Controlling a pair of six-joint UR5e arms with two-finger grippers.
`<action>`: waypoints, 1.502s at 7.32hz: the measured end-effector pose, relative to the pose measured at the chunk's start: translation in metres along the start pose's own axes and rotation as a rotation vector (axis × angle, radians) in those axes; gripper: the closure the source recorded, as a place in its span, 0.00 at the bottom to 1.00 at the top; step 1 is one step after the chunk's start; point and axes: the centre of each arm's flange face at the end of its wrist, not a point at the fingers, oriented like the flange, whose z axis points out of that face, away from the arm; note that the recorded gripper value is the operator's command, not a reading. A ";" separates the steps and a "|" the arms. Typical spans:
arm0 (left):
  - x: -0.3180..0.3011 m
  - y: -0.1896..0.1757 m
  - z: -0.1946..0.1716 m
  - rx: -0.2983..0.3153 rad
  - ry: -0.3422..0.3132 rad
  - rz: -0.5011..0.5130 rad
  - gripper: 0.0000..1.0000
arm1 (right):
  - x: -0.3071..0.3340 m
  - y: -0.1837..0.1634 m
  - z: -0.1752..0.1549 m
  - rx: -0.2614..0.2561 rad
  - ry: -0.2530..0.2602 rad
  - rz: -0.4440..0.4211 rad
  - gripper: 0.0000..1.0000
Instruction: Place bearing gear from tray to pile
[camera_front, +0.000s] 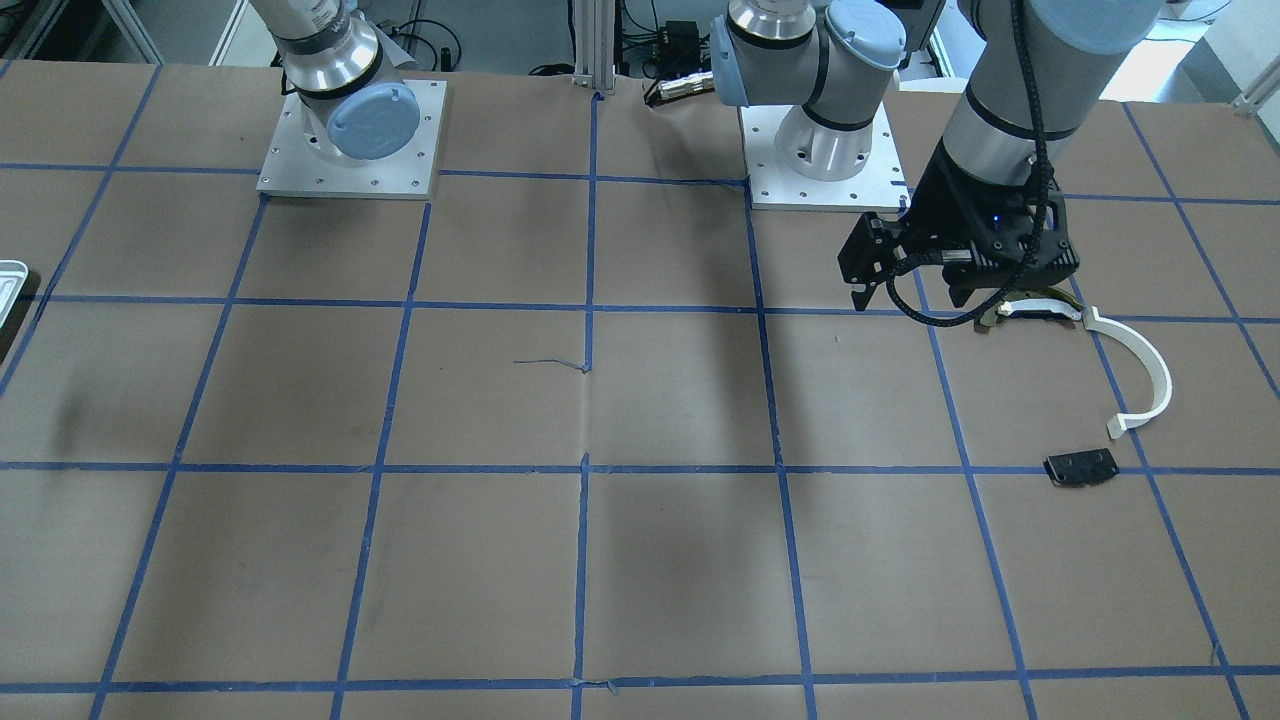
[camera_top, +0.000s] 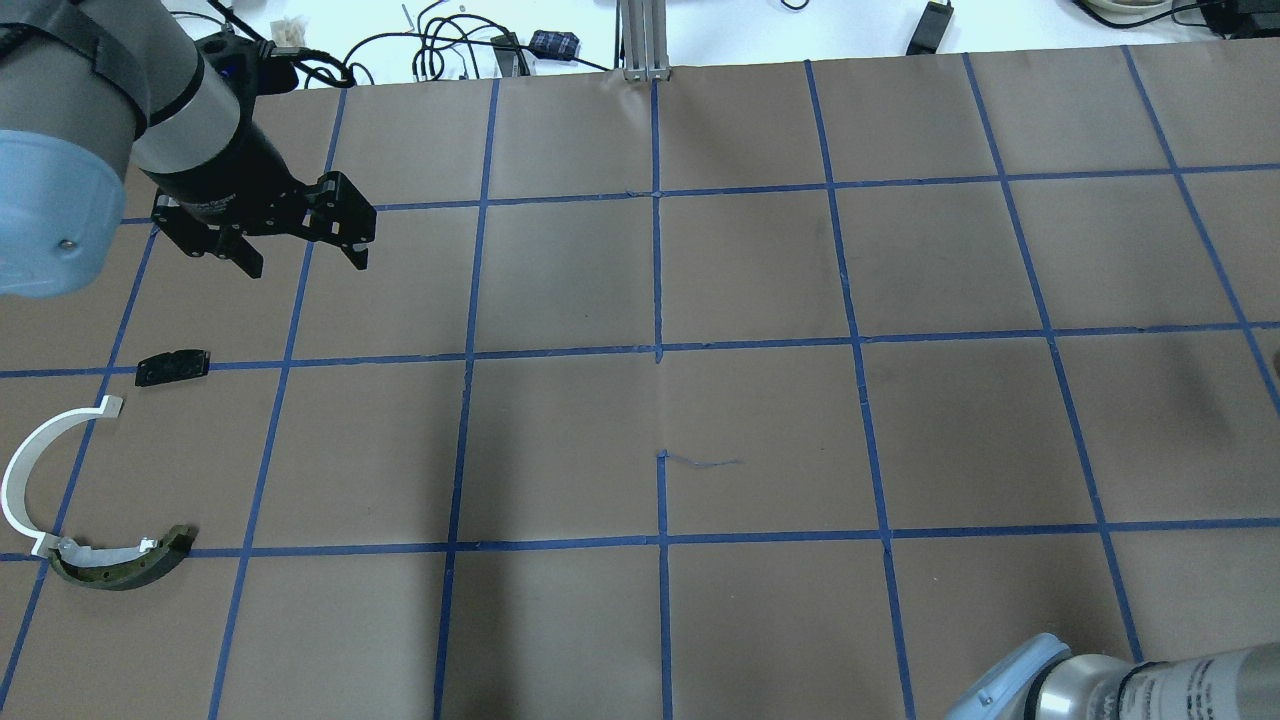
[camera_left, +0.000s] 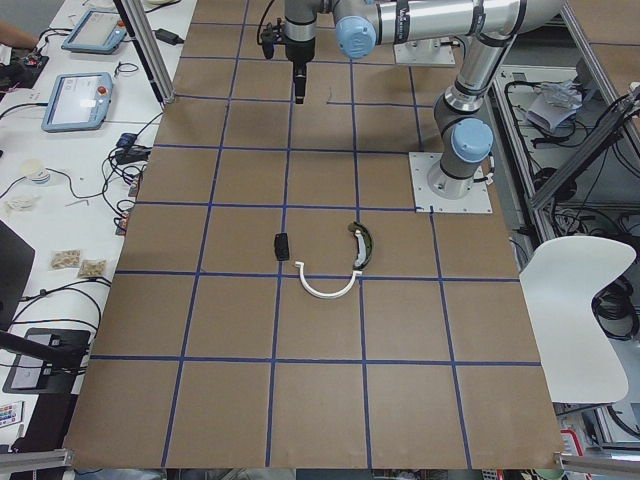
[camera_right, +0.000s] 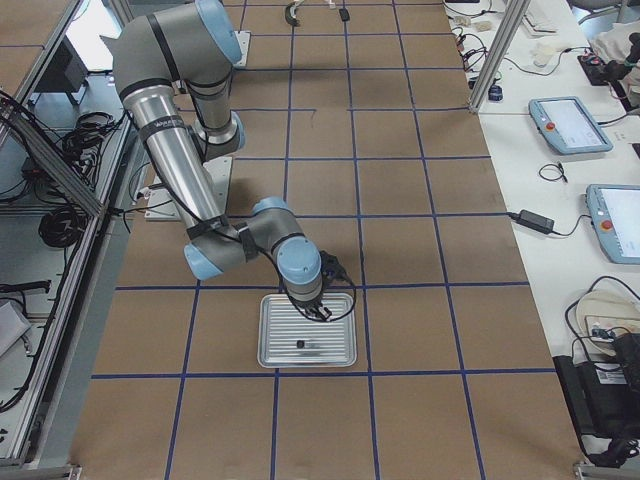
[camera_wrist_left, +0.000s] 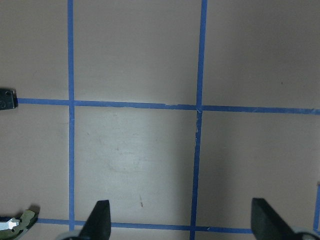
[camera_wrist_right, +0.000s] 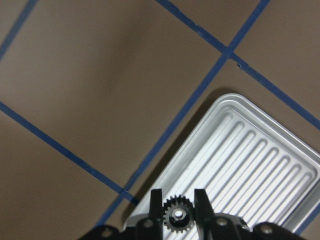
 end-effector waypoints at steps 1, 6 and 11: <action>0.000 0.000 0.000 0.000 0.000 0.000 0.00 | -0.038 -0.038 -0.035 -0.023 -0.001 0.056 0.83; 0.000 -0.002 0.002 -0.001 0.000 0.004 0.00 | -0.207 -0.204 -0.110 -0.021 0.075 0.282 0.79; -0.001 -0.004 0.003 0.005 -0.001 0.008 0.00 | -0.379 -0.366 -0.050 0.007 0.052 0.611 0.80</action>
